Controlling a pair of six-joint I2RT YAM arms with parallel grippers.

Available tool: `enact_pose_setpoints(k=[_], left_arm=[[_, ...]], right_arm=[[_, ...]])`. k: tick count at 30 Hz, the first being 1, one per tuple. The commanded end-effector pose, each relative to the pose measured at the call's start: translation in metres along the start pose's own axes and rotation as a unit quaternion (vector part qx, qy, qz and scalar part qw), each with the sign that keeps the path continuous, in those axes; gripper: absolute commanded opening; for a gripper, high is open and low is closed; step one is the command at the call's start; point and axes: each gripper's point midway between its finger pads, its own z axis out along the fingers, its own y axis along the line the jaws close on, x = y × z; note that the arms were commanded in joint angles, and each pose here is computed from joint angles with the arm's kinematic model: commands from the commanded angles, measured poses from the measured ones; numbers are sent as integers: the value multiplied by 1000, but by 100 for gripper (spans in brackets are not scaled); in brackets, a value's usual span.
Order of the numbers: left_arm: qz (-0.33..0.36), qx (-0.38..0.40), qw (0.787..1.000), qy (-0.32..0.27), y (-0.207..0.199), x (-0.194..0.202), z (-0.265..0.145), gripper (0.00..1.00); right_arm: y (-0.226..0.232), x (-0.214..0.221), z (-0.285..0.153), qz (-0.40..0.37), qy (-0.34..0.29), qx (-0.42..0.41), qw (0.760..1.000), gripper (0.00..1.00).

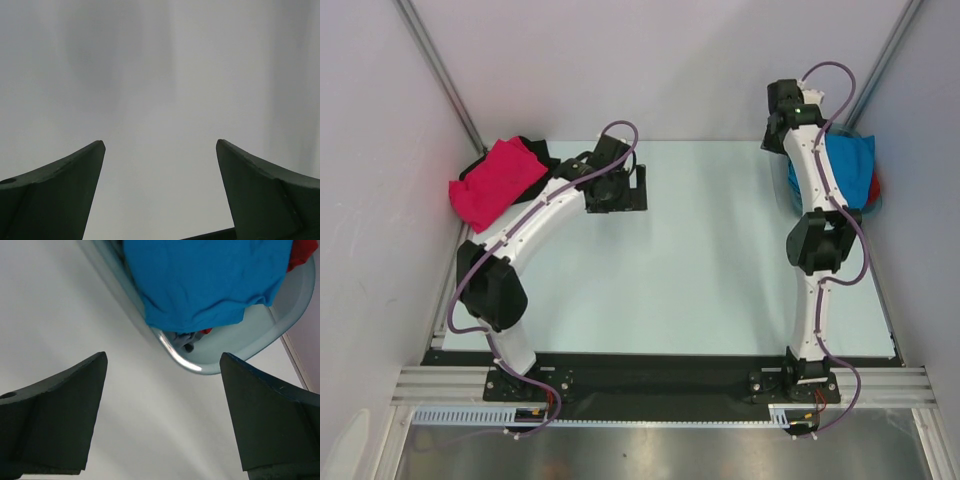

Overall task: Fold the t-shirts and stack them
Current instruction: Grab the tshirt from the pile

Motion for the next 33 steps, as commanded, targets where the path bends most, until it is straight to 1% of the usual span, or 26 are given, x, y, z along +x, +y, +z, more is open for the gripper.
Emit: enact_pose_setpoints(k=[1,3,4,8,9,11,14,19,21,23,24,28,29,31,32,33], left_arm=[[9,30,999,-7,-7,-5,-7,100],[14,34,999,-8,-7,-7,-9,100],[13,35,999,-9,-6,-8,-9,100],[3,36,999,-6,0,-9,-8,100],[2,35,999,-4,1,-8,-8,100],[-3,32,999,-6,6,-10,-9,100],[-6,28,1000,-7,11,-11,-10,100],[-9,23,1000,-10,15,-13,-11,100],[-10,21,1000,-11,16,-13,-12,100],[-10,20,1000,-9,17,-12,-10,100],[-11,21,1000,-10,17,-13,-11,100],[-10,23,1000,-10,16,-14,-11,100],[-9,23,1000,-10,15,-14,-11,100],[-10,23,1000,-9,16,-13,-11,100],[-10,25,1000,-10,15,-13,-11,100],[-11,24,1000,-9,15,-13,-11,100]], right_arm=[[-28,-11,32,47,-9,52,997,100],[-34,-5,46,52,4,64,997,100],[-47,-6,56,66,9,74,995,100],[-63,-3,81,102,23,74,992,98],[-61,3,89,105,37,69,991,98],[-62,3,97,113,43,58,991,98],[-55,10,108,111,55,39,992,98],[-29,25,116,126,94,-31,987,98],[-13,35,119,141,120,-72,980,97],[-6,42,121,148,134,-91,976,97],[4,49,121,156,153,-117,969,97],[11,56,122,156,168,-135,964,96],[12,56,122,155,169,-137,964,93],[11,59,123,158,176,-140,961,92],[11,61,123,158,181,-141,960,86],[10,64,124,156,185,-137,961,83]])
